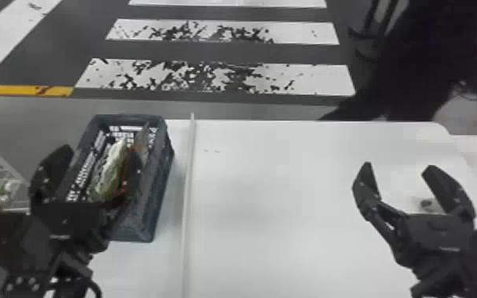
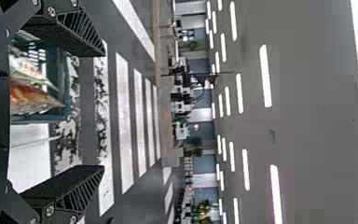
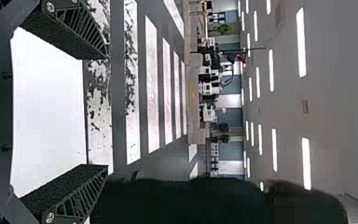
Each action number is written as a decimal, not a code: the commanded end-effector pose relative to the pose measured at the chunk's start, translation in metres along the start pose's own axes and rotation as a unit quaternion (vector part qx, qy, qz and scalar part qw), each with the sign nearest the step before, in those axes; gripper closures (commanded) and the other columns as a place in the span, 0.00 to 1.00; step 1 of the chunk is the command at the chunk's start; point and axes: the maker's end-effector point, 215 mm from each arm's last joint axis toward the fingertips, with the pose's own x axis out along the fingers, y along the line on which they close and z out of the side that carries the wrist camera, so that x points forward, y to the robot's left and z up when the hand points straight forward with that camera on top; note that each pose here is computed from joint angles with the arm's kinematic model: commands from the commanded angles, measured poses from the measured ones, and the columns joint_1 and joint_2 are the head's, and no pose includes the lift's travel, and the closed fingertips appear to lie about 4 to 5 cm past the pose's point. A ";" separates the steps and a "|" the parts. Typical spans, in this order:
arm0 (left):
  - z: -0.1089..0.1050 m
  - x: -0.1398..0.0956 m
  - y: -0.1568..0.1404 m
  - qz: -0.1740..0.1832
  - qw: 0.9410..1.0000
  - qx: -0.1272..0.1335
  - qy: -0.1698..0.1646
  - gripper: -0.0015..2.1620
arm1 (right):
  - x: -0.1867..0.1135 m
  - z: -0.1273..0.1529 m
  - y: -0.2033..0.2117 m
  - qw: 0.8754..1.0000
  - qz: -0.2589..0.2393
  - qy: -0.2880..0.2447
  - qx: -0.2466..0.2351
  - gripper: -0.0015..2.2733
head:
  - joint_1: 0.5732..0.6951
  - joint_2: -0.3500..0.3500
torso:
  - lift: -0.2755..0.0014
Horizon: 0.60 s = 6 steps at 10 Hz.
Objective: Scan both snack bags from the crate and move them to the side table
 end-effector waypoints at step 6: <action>-0.036 -0.003 0.040 0.017 0.999 -0.010 0.028 0.06 | 0.000 -0.004 0.001 1.000 0.002 0.003 0.000 0.04 | 1.00 0.65 | 0.89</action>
